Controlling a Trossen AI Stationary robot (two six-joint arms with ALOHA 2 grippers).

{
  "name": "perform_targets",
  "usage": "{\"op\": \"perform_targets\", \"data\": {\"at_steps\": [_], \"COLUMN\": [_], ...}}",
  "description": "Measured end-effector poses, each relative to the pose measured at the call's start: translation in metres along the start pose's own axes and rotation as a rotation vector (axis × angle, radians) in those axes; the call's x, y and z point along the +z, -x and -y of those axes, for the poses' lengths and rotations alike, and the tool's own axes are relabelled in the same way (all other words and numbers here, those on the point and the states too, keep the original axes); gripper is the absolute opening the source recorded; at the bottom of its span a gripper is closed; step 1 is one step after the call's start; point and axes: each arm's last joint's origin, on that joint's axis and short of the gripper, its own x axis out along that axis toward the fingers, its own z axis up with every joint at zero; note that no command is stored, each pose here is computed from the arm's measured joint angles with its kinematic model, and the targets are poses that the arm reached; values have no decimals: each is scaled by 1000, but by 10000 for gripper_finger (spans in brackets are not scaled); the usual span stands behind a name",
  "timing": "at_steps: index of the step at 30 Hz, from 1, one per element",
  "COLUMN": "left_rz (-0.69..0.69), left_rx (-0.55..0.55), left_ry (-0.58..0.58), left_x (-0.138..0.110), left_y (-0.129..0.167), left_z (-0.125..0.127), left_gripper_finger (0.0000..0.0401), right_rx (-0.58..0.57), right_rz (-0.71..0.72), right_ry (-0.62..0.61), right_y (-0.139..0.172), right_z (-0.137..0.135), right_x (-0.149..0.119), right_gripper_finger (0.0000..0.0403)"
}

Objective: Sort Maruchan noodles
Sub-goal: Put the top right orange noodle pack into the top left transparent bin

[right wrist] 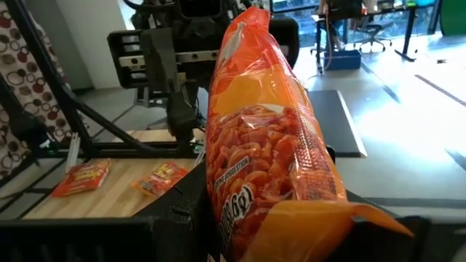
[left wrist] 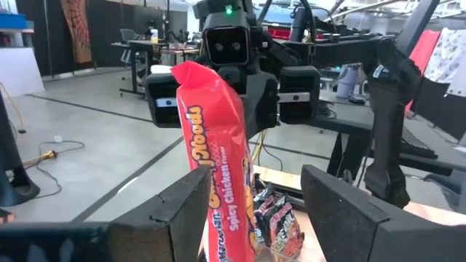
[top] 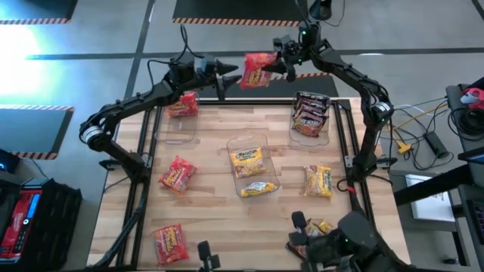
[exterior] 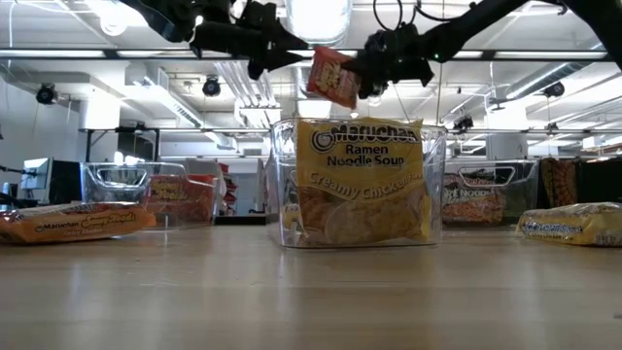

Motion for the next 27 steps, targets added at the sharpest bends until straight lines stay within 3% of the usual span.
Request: {"op": "perform_targets", "data": {"at_steps": [27], "left_rz": [0], "left_rx": [-63], "left_ry": [173], "left_x": [-22], "left_y": [-21], "left_z": [-8], "left_gripper_finger": [199], "right_rx": [59], "right_rz": [40], "right_ry": [148], "right_y": [-26], "right_z": [-20], "right_x": [29], "right_gripper_finger": [130]}}
